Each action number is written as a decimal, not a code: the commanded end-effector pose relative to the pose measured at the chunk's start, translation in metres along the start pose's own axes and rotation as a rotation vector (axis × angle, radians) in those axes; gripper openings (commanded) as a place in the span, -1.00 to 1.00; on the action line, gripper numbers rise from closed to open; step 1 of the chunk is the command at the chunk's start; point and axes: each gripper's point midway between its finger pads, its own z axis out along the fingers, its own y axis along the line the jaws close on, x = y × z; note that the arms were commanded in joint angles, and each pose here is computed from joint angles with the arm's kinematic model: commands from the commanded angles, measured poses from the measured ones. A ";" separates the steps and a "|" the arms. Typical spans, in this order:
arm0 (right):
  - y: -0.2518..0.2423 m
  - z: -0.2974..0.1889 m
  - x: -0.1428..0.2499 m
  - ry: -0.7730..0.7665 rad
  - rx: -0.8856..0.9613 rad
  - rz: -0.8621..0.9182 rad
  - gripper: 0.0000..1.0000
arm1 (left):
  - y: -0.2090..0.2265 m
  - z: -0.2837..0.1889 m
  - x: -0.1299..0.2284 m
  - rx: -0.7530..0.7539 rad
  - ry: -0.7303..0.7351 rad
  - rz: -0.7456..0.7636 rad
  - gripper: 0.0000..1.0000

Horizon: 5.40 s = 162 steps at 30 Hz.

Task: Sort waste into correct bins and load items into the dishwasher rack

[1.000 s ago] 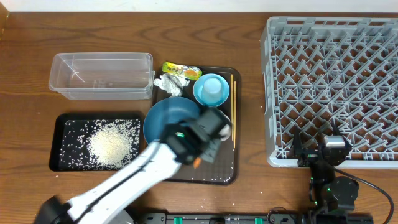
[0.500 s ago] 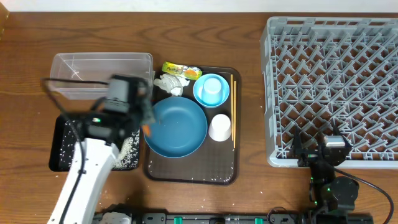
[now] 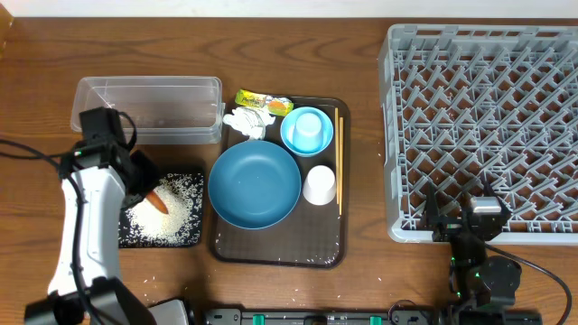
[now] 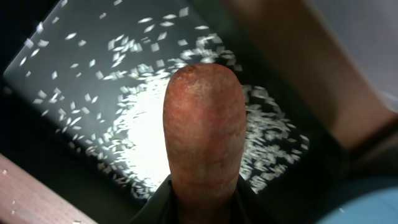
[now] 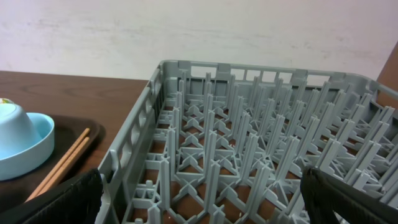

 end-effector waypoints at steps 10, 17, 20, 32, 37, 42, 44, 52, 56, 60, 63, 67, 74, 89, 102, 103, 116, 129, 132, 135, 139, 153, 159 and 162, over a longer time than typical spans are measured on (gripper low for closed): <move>0.004 0.000 0.001 0.003 -0.015 -0.013 0.99 | 0.021 0.024 0.001 -0.062 0.090 -0.099 -0.43; 0.004 0.000 0.001 0.003 -0.015 -0.013 0.99 | 0.022 0.033 0.005 -0.081 0.125 -0.097 -0.42; 0.004 0.000 0.001 0.003 -0.015 -0.013 0.98 | 0.023 0.034 0.005 -0.083 0.129 -0.097 -0.42; 0.004 0.000 0.001 0.003 -0.015 -0.013 0.98 | 0.022 0.034 0.005 -0.082 0.128 -0.097 -0.16; 0.004 0.000 0.001 0.003 -0.015 -0.013 0.98 | 0.014 0.027 0.010 -0.030 0.154 -0.100 -0.16; 0.004 0.000 0.001 0.003 -0.015 -0.013 0.99 | -0.007 -0.007 0.007 0.110 0.125 -0.101 -0.18; 0.004 0.000 0.001 0.003 -0.015 -0.013 0.99 | -0.010 -0.028 0.003 0.156 0.064 -0.098 -0.16; 0.004 0.000 0.001 0.003 -0.015 -0.013 0.99 | 0.008 -0.088 -0.020 0.159 -0.241 -0.106 0.76; 0.004 0.000 0.001 0.003 -0.015 -0.013 0.99 | 0.010 -0.102 -0.020 0.180 -0.288 -0.108 0.81; 0.004 0.000 0.001 0.003 -0.015 -0.013 0.98 | 0.010 -0.103 -0.020 0.181 -0.290 -0.108 0.85; 0.004 0.000 0.001 0.003 -0.015 -0.013 0.99 | 0.010 -0.101 -0.020 0.178 -0.285 -0.108 0.86; 0.004 0.000 0.001 0.003 -0.015 -0.013 0.99 | 0.010 -0.101 -0.020 0.177 -0.283 -0.108 0.89; 0.004 0.000 0.001 0.003 -0.015 -0.013 0.99 | 0.010 -0.100 -0.020 0.177 -0.283 -0.108 0.91; 0.004 0.000 0.001 0.003 -0.015 -0.013 0.98 | 0.010 -0.101 -0.020 0.178 -0.284 -0.108 0.92; 0.004 0.000 0.001 0.003 -0.015 -0.013 0.98 | 0.010 -0.101 -0.020 0.178 -0.284 -0.108 0.92; 0.004 0.000 0.001 0.003 -0.015 -0.013 0.98 | 0.010 -0.101 -0.020 0.178 -0.284 -0.108 0.92; 0.004 0.000 0.001 0.003 -0.015 -0.013 0.98 | 0.010 -0.101 -0.020 0.178 -0.284 -0.108 0.93; 0.127 -0.056 -0.014 0.296 -0.801 0.830 0.98 | 0.010 -0.101 -0.020 0.178 -0.284 -0.108 0.93; 0.125 -0.056 -0.034 0.266 -0.812 0.937 0.99 | 0.010 -0.101 -0.020 0.178 -0.284 -0.108 0.93; 0.127 -0.072 -0.075 0.097 -0.928 0.834 0.99 | 0.010 -0.101 -0.020 0.178 -0.284 -0.108 0.93; 0.122 -0.089 -0.129 -0.042 -0.951 0.783 0.99 | 0.010 -0.101 -0.020 0.178 -0.284 -0.108 0.93; 0.104 -0.079 -0.236 0.151 -0.695 0.399 0.98 | 0.010 -0.101 -0.020 0.178 -0.284 -0.108 0.93; 0.096 -0.052 -0.210 0.462 -0.597 0.349 0.98 | 0.010 -0.101 -0.020 0.178 -0.284 -0.108 0.93; 0.098 -0.042 -0.184 0.628 -0.567 0.315 0.99 | 0.010 -0.101 -0.020 0.177 -0.283 -0.108 0.93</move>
